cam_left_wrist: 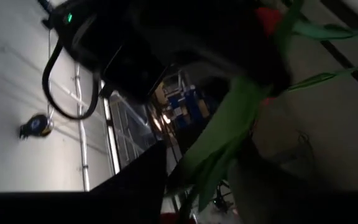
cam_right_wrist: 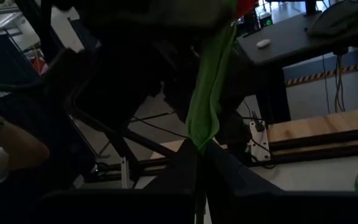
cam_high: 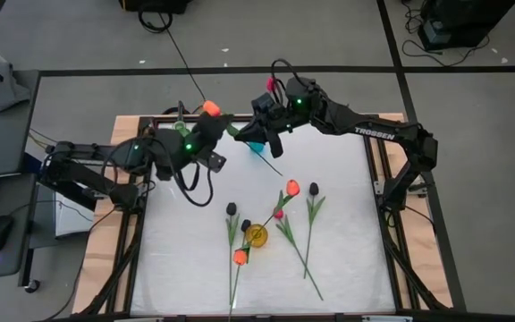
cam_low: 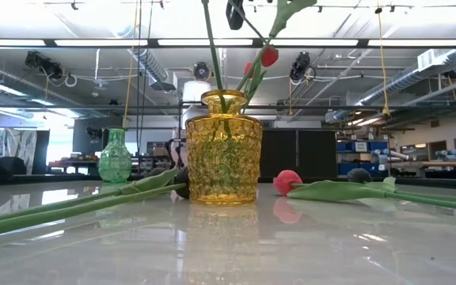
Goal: Sort flowers into vase by color
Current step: Put the orange flower into the yellow vase
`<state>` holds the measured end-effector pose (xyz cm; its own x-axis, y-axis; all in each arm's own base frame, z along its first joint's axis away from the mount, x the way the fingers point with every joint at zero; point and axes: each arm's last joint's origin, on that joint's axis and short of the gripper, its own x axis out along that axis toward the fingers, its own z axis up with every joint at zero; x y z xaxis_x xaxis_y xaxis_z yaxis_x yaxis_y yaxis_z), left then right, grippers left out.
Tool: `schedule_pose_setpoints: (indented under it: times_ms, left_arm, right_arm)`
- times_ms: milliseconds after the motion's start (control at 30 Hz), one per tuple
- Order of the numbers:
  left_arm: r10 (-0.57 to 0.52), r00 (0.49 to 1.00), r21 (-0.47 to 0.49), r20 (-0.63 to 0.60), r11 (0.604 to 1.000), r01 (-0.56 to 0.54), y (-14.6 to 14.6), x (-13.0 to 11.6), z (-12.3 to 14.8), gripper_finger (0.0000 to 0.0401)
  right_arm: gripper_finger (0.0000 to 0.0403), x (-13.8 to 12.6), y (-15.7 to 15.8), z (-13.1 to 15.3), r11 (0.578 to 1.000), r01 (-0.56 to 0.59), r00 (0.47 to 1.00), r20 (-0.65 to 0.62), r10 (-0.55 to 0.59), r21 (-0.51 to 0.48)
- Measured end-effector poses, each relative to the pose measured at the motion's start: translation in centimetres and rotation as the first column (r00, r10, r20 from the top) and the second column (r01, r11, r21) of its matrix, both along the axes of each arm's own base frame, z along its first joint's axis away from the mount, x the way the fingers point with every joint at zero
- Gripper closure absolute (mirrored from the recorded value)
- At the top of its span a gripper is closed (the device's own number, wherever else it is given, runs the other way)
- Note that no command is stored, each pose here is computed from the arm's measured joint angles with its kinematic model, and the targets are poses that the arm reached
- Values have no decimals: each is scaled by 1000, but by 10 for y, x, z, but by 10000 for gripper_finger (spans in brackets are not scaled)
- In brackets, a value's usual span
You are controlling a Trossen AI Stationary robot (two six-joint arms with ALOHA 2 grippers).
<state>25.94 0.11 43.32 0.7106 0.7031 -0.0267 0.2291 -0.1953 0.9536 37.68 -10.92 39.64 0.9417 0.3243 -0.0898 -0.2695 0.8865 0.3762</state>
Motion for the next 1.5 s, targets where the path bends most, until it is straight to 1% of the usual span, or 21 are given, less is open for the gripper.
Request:
schedule_pose_setpoints:
  times_ms: [167, 333, 567, 900, 1000, 1067, 1100, 1167, 1200, 1267, 1333, 1400, 1433, 1467, 1500]
  left_arm:
    - [30, 995, -7, 94, 1000, -29, 7, 0, 8, 203]
    - [33, 982, 0, 186, 999, -34, 8, -2, 18, 187]
    - [37, 973, -12, 227, 999, -35, 8, -14, 26, 183]
    - [97, 945, -52, 313, 995, -85, 12, -40, 40, 183]
    - [117, 930, -82, 349, 992, -94, 13, -45, 43, 183]
    - [150, 908, -129, 391, 986, -108, 14, -49, 44, 183]
    - [169, 888, -165, 427, 980, -107, 14, -50, 45, 183]
    - [216, 844, -243, 492, 964, -105, 15, -54, 46, 183]
    - [246, 812, -290, 530, 952, -99, 16, -55, 46, 183]
    - [302, 743, -380, 597, 922, -68, 16, -61, 46, 183]
    - [334, 698, -452, 633, 892, -17, 17, -69, 45, 184]
    - [346, 693, -515, 632, 856, 41, 16, -76, 39, 184]
    - [345, 697, -548, 628, 832, 83, 16, -80, 36, 184]
    - [343, 708, -589, 618, 798, 127, 15, -83, 31, 184]
    - [336, 718, -631, 610, 754, 182, 14, -86, 28, 184]
  right_arm:
    - [382, -1, -5, 0, 1000, 14, 1000, -2, -14, 1]
    - [382, -3, -11, 0, 999, 32, 1000, 2, -31, -7]
    - [382, -8, -24, 1, 998, 54, 998, 13, -54, -28]
    - [382, -23, -30, 14, 998, 50, 998, 46, -48, -44]
    - [383, -27, -28, 19, 997, 48, 997, 66, -43, -68]
    - [383, -31, -26, 24, 995, 48, 996, 84, -40, -89]
    - [383, -34, -25, 27, 994, 47, 995, 97, -37, -103]
    - [382, -40, -22, 34, 990, 50, 992, 123, -34, -130]
    - [382, -44, -21, 38, 988, 53, 990, 138, -33, -145]
    - [382, -51, -17, 47, 982, 61, 985, 169, -31, -180]
    - [383, -61, -13, 56, 974, 70, 979, 202, -25, -215]
    - [382, -72, -8, 66, 964, 82, 972, 236, -20, -254]
    - [382, -78, -6, 71, 957, 94, 967, 252, -22, -275]
    - [382, -84, -3, 76, 949, 111, 963, 267, -29, -295]
    - [382, -91, 0, 81, 940, 130, 959, 281, -38, -317]
